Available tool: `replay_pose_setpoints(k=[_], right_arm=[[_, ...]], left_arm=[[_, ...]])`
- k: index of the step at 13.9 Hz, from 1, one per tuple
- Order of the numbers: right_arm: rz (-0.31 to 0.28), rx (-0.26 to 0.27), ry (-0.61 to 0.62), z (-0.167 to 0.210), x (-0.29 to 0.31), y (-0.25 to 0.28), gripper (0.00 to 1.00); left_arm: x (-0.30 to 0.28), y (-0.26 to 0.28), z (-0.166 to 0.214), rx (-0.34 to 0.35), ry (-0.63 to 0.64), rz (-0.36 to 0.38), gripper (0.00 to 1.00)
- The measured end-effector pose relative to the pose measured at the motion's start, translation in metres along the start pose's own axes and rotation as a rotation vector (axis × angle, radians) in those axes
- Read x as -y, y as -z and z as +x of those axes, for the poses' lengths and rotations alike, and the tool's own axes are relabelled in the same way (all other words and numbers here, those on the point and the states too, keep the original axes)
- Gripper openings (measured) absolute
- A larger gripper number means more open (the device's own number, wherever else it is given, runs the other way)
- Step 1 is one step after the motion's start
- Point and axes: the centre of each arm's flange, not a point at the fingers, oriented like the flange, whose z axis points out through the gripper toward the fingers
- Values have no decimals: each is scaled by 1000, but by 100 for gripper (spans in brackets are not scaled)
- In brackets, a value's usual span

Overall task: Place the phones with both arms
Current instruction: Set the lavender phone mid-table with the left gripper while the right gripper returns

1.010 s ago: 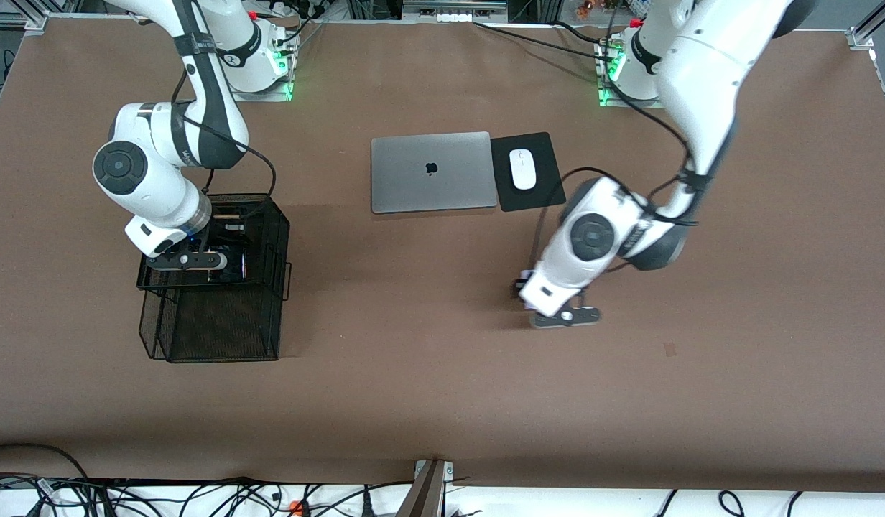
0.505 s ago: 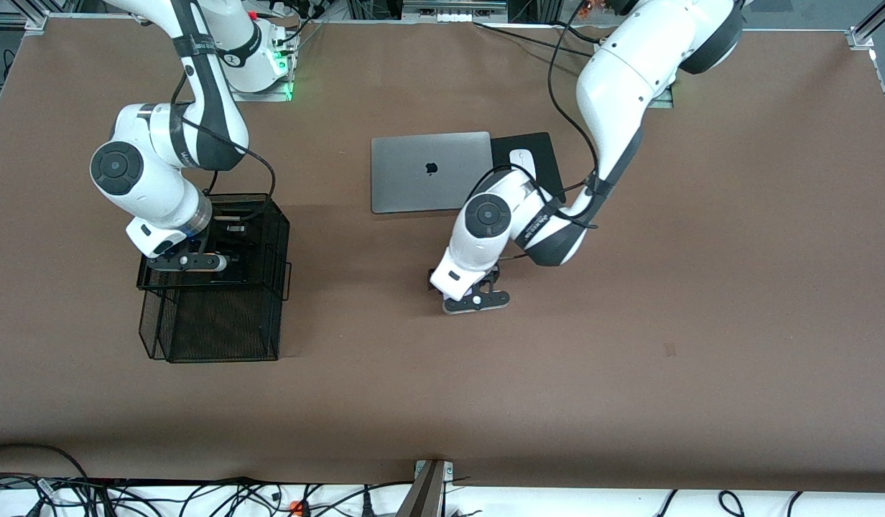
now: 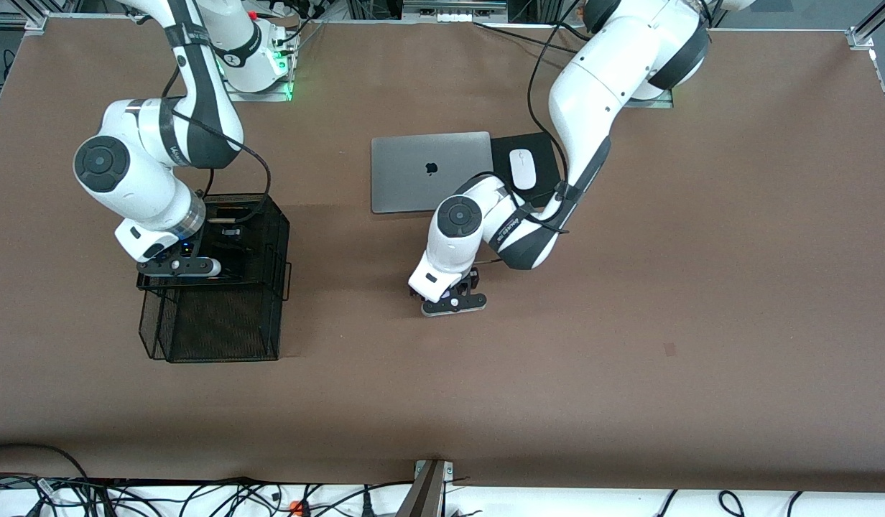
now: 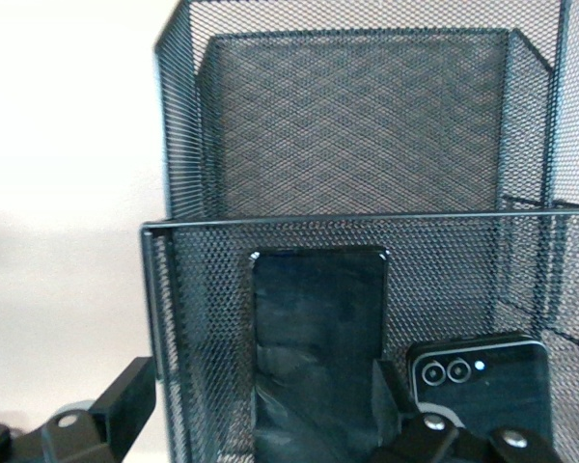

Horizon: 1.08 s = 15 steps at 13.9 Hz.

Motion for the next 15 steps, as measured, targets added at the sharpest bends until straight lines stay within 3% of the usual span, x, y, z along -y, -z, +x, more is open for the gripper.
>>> replay_pose_setpoints(k=[5, 7, 9, 12, 15], right_arm=[[7, 2, 5, 9, 4, 27, 100], [7, 4, 5, 9, 3, 26, 100], [6, 5, 5, 9, 3, 26, 100], [7, -3, 6, 11, 4, 30, 100], [-1, 5, 17, 18, 12, 44, 100]], left_arm=[[-2, -10, -6, -3, -13, 16, 85], [-5, -11, -11, -8, -23, 23, 99], [-7, -11, -13, -18, -31, 34, 100], [-2, -4, -8, 11, -23, 91, 100], [23, 36, 22, 93, -35, 148, 100]])
